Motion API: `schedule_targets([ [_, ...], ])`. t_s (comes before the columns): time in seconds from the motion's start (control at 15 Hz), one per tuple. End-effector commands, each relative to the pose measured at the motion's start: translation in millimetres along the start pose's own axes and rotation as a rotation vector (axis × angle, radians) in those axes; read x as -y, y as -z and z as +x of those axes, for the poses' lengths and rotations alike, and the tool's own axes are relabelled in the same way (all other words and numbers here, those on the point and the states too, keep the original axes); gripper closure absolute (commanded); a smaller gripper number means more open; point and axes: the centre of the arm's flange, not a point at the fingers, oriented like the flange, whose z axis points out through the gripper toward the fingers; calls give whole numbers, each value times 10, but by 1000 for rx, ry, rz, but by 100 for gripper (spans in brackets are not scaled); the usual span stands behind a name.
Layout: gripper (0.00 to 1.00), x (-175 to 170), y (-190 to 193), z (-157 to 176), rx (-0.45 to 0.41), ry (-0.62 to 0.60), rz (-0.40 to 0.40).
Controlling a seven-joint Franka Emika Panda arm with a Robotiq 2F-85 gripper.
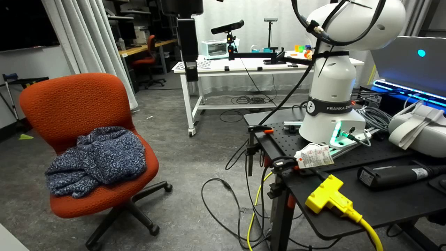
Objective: Open the top drawer of the bottom cabinet.
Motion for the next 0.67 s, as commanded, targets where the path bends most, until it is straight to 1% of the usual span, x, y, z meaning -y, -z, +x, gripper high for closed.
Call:
schedule_targets([
  [0.0,0,-8,-2,9,-7,22,0],
  [0.27,0,-6,-10,22,-24,44,12],
  [0.33,0,145,156,722,-34,53,9],
  [0.4,0,183,180,783,-54,53,12],
  [0.53,0,271,301,1103,-78,51,30],
  [0.6,0,144,226,563,-74,36,20],
])
